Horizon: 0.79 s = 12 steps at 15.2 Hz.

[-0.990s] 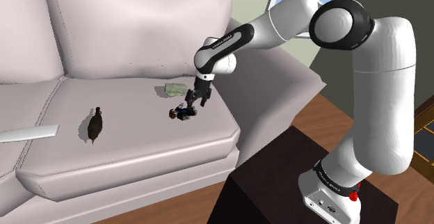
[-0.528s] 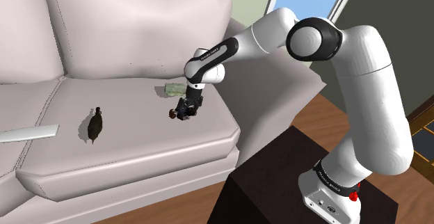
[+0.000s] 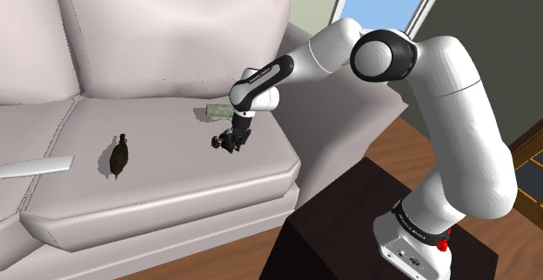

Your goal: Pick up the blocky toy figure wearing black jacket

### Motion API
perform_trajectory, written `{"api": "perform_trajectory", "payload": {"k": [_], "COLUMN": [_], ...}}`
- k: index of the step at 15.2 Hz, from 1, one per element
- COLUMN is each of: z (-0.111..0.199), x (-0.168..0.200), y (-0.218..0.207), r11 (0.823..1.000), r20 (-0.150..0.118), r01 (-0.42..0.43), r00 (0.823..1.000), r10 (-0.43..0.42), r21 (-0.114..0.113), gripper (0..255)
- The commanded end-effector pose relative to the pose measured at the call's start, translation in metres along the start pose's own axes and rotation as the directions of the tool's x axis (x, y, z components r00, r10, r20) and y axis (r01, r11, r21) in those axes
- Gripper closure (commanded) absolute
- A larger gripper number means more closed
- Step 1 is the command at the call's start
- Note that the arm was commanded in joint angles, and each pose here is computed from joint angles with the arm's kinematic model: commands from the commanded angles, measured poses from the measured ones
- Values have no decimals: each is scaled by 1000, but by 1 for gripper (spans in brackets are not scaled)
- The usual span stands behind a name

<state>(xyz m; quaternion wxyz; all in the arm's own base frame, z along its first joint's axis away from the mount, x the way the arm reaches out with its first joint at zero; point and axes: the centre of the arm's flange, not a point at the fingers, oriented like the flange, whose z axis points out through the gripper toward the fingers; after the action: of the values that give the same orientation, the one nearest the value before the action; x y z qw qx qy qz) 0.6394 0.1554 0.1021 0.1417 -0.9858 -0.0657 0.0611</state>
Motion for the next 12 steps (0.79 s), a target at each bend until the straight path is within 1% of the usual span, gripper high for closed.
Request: {"api": "perform_trajectory", "payload": {"k": [1, 8, 12], "z": [0, 0, -20], "x": [0, 0, -2], "y": [0, 0, -6], "r11": [1000, 1000, 1000], "r20": [0, 0, 0], "r01": [0, 0, 0], "r00": [1000, 1000, 1000], "r10": [0, 0, 0], "r21": [0, 0, 0], "gripper": [255, 255, 255]}}
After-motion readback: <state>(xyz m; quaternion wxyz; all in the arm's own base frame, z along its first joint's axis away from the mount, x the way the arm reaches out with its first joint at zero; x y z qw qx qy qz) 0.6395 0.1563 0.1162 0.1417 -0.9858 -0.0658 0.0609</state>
